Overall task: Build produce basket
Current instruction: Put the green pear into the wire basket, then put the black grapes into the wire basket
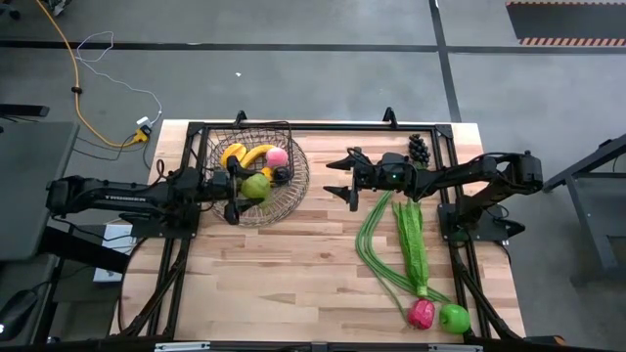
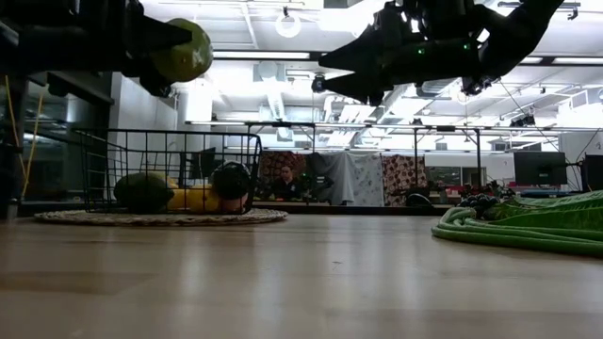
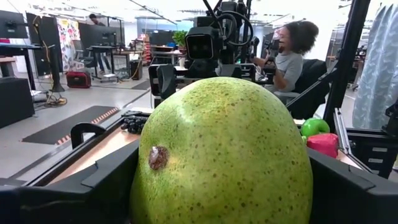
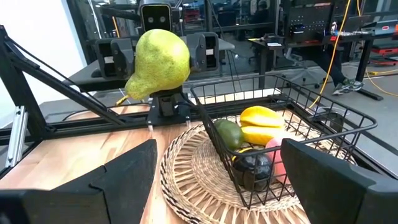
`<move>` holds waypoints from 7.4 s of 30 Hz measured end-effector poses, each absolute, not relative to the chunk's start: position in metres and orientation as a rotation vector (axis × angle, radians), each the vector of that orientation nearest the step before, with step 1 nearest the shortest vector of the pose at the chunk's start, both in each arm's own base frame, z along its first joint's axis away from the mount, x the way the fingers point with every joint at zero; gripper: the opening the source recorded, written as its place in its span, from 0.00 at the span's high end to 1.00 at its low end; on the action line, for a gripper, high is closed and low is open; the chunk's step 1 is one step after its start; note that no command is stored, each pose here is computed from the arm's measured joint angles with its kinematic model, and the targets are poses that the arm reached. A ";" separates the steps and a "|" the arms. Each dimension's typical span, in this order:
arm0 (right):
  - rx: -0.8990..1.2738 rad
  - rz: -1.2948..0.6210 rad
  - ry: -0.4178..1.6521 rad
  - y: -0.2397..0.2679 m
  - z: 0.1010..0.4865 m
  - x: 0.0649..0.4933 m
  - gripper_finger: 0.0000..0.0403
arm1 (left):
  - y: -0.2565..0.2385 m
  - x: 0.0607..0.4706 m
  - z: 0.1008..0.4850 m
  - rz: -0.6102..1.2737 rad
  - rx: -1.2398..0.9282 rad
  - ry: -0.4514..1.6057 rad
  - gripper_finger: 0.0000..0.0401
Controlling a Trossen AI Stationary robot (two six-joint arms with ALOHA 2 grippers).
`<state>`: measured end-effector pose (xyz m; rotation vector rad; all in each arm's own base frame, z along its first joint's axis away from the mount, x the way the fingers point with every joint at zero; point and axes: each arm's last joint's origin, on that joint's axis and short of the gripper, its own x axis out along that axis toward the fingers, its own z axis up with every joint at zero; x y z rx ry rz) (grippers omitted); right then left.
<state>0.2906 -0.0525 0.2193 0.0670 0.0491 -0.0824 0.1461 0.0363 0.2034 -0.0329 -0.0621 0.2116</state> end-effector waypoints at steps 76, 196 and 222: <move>0.099 -0.122 0.065 -0.054 0.217 0.290 0.18 | 0.118 0.152 0.166 1.081 -0.227 0.437 0.01; 0.533 -1.765 0.711 -0.109 0.104 0.149 0.50 | 0.045 0.134 0.248 0.365 -0.163 -0.057 0.00; 0.274 -1.446 0.516 -0.087 0.172 0.205 0.99 | 0.046 0.133 0.247 0.404 -0.124 -0.046 0.00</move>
